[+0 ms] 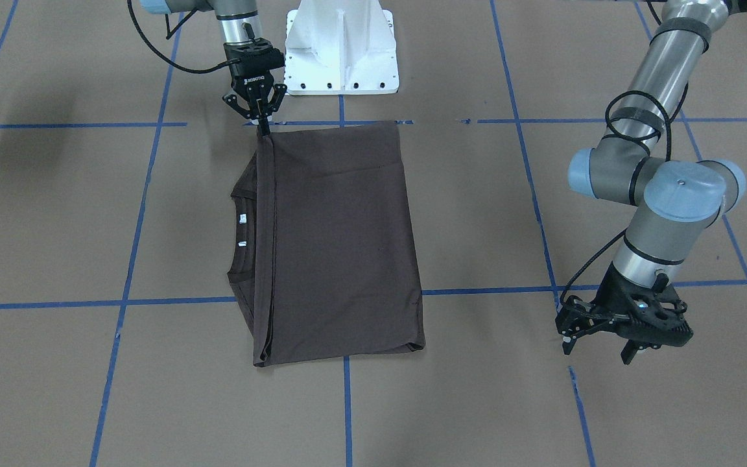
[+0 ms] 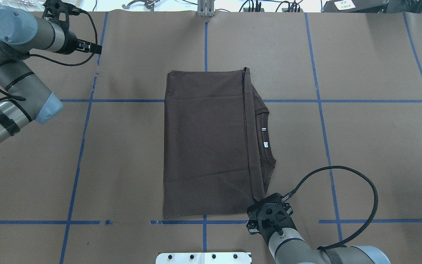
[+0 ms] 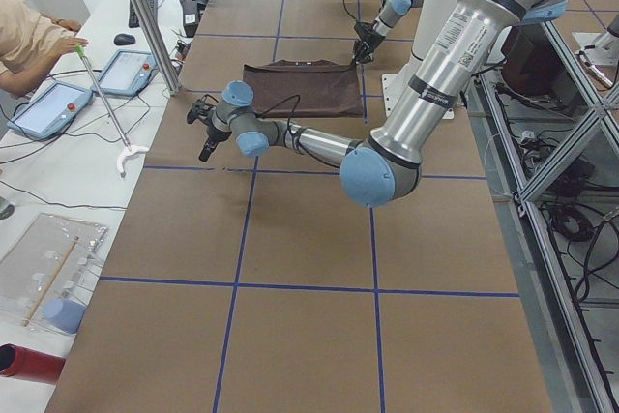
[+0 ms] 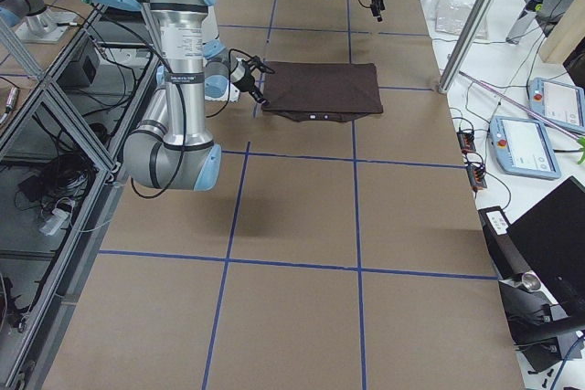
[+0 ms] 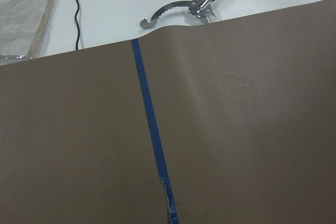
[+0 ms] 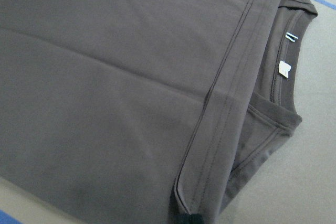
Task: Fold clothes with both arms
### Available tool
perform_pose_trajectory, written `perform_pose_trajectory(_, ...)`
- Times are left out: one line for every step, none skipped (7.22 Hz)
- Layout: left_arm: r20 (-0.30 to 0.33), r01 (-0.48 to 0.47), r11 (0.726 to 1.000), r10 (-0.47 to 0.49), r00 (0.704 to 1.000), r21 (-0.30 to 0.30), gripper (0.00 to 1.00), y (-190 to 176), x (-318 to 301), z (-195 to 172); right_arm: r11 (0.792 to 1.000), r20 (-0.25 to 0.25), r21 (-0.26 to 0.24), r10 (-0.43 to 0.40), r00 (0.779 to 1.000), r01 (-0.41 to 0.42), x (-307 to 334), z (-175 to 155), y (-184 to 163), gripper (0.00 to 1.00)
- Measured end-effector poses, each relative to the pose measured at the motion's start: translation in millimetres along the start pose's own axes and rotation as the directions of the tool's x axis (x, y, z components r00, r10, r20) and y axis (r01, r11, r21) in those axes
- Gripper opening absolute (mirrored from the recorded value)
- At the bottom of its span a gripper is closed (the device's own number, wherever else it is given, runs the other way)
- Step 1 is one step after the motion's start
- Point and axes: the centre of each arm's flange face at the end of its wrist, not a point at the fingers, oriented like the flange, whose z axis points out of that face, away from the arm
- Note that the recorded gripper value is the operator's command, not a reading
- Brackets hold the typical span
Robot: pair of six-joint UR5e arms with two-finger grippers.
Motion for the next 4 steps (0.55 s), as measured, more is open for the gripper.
perform_pose_trajectory(0.000,0.000,1.000,0.000,1.000,0.000,1.00,0.4,0.1,0.3,1.000,-0.003,0.009,0.002,1.000,-0.002,0.2,-0.3,-1.5,0.09)
perform_pose_trajectory(0.000,0.000,1.000,0.000,1.000,-0.001,1.00,0.7,0.3,0.5,1.000,-0.003,0.015,0.005,1.000,-0.005,0.2,-0.7,-2.8,0.13)
perform_pose_trajectory(0.000,-0.001,1.000,0.001,1.000,-0.001,1.00,0.8,0.4,0.6,1.000,-0.002,0.018,0.007,1.000,-0.007,-0.1,-1.1,-3.5,0.15)
perform_pose_trajectory(0.000,-0.001,1.000,0.001,1.000,-0.001,1.00,0.9,0.6,0.6,1.000,0.000,0.020,0.009,1.000,-0.009,-0.6,-1.5,-4.1,0.15)
